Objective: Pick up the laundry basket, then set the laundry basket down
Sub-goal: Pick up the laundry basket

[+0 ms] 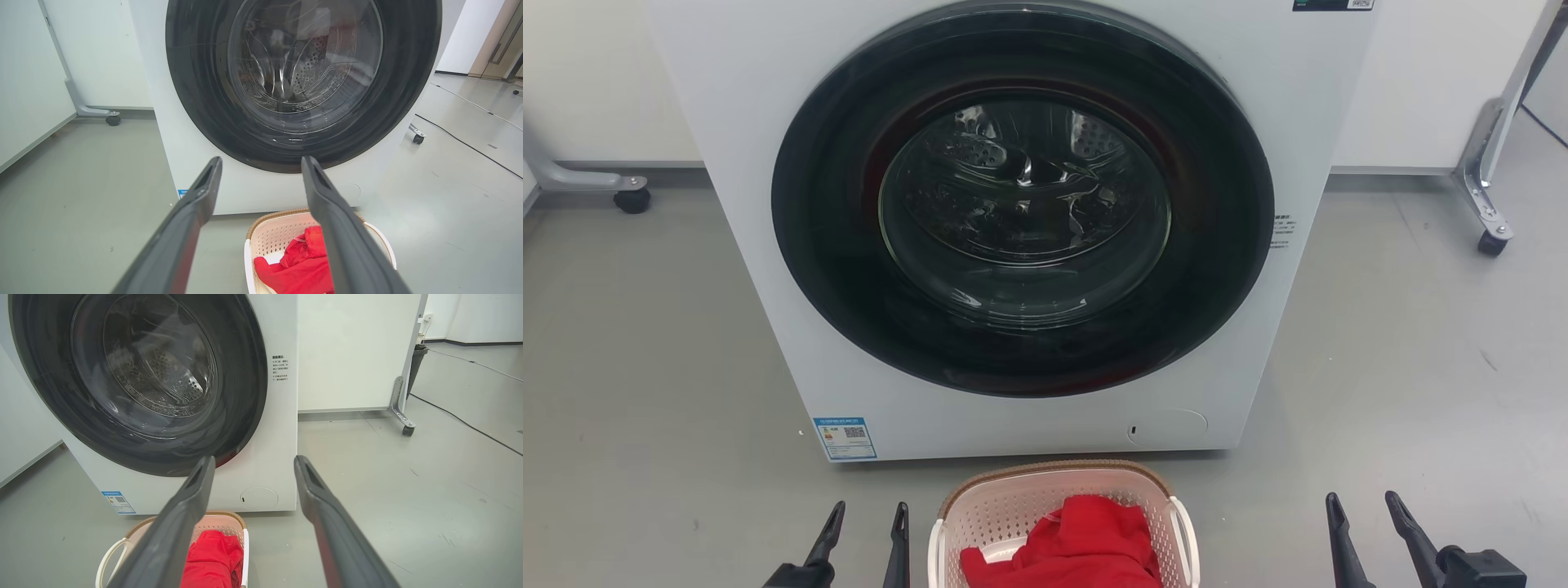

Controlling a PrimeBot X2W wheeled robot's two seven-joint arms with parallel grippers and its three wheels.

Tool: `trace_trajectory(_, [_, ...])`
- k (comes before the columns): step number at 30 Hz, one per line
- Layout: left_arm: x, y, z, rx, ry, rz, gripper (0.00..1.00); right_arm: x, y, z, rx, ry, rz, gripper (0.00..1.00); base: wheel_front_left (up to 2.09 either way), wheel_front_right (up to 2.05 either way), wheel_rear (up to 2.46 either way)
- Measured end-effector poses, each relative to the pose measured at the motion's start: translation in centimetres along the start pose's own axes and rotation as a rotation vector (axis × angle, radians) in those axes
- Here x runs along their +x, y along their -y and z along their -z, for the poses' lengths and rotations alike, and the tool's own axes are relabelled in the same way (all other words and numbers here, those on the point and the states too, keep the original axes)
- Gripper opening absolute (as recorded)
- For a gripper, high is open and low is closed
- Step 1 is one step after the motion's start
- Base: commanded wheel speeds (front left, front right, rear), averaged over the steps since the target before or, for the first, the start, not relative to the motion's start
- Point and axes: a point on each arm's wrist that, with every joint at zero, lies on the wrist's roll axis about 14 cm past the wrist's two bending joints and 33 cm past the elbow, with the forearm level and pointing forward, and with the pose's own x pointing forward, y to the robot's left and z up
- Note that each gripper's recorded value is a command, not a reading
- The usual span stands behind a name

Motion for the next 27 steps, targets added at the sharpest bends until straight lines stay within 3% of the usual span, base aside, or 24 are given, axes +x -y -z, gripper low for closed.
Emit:
trace_trajectory(14, [0.6,-0.4,2.0,0.037,-0.064,-0.008,1.0,0.6,0.2,2.0,-0.001,-0.06,0.0,1.0,0.0,0.0,0.0])
trace_trajectory(27, [3.6,-0.8,4.3,0.024,-0.136,-0.019,1.0,4.0,0.3,3.8,-0.003,-0.108,-0.013,1.0,0.0,0.0,0.0])
